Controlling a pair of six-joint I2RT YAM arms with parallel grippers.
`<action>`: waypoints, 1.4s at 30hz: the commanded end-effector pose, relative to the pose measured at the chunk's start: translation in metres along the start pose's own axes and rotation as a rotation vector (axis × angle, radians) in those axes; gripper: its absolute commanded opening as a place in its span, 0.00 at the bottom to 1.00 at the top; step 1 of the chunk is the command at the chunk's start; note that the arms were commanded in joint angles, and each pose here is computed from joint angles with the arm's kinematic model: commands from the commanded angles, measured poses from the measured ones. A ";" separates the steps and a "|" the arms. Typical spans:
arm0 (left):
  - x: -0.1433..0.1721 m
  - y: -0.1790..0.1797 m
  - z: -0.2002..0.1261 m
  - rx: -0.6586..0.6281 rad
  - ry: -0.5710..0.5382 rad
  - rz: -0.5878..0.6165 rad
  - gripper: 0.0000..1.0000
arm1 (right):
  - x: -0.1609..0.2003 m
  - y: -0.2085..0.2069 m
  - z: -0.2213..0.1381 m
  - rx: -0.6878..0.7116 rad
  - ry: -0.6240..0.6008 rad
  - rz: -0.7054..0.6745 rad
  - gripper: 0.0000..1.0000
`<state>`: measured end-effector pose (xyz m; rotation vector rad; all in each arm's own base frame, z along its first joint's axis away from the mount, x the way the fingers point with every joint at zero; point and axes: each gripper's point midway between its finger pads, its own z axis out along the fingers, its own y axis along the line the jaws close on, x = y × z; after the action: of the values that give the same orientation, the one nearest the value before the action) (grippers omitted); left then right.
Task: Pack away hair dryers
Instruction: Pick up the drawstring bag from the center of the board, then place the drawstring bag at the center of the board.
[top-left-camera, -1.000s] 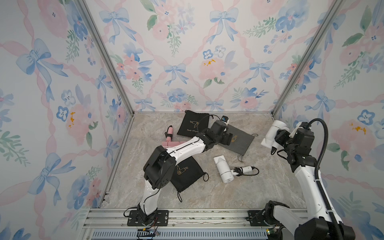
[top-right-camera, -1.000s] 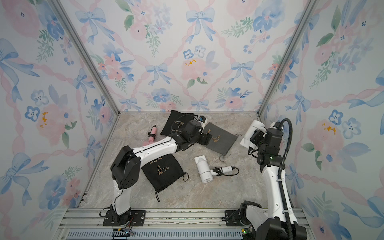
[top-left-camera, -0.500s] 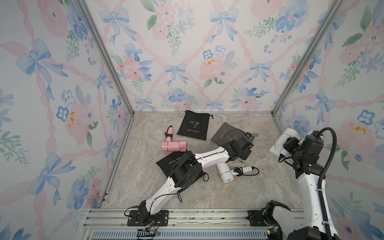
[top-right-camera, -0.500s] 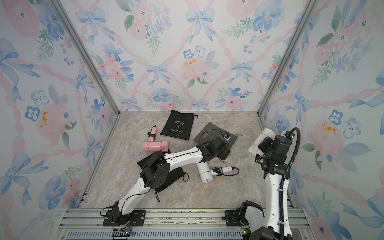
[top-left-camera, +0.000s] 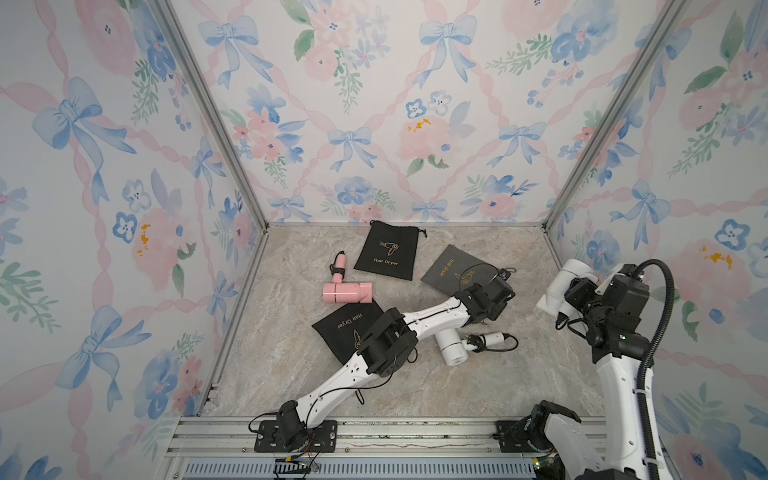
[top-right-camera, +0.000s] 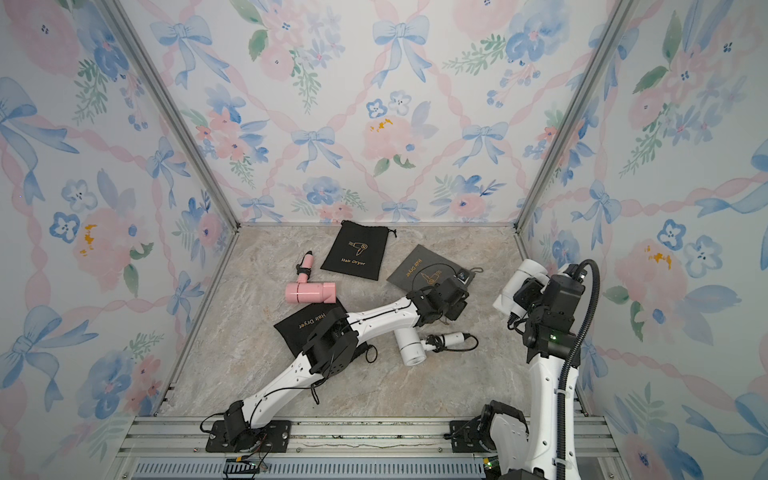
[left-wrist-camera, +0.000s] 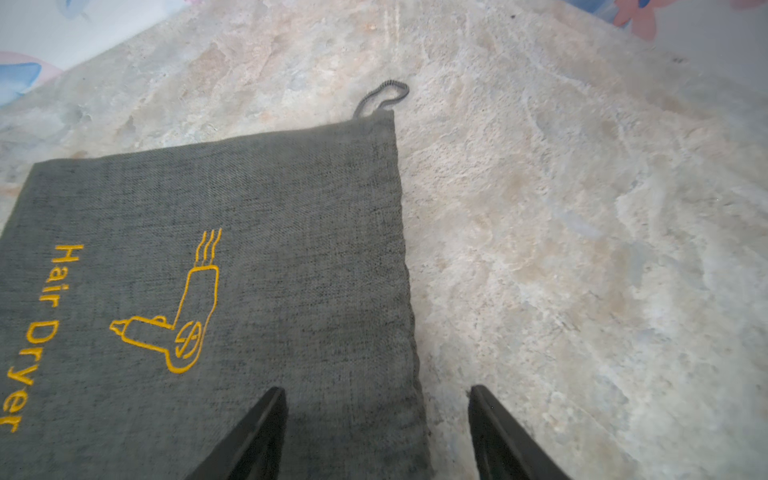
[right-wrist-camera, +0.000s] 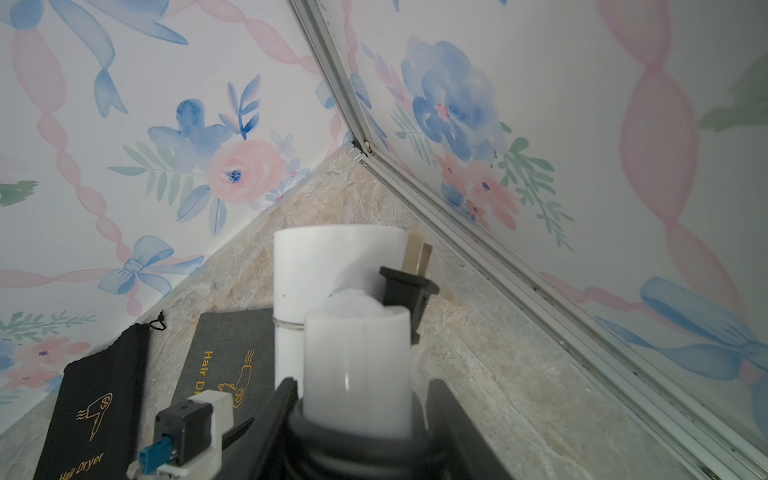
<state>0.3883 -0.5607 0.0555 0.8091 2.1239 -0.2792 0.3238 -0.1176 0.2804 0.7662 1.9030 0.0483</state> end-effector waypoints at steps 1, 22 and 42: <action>0.016 0.021 0.013 -0.047 0.048 0.011 0.50 | -0.009 0.019 -0.002 -0.054 -0.020 -0.025 0.29; -0.094 0.145 -0.084 -0.109 -0.105 -0.025 0.00 | 0.026 0.076 -0.006 -0.161 0.042 -0.159 0.29; -0.197 0.291 -0.208 -0.197 -0.385 -0.171 0.00 | 0.055 0.114 -0.001 -0.258 0.103 -0.228 0.29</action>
<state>0.5469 -0.3434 0.3110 0.4277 1.9052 -0.2638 0.3508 -0.0084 0.2594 0.4309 2.0820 0.1643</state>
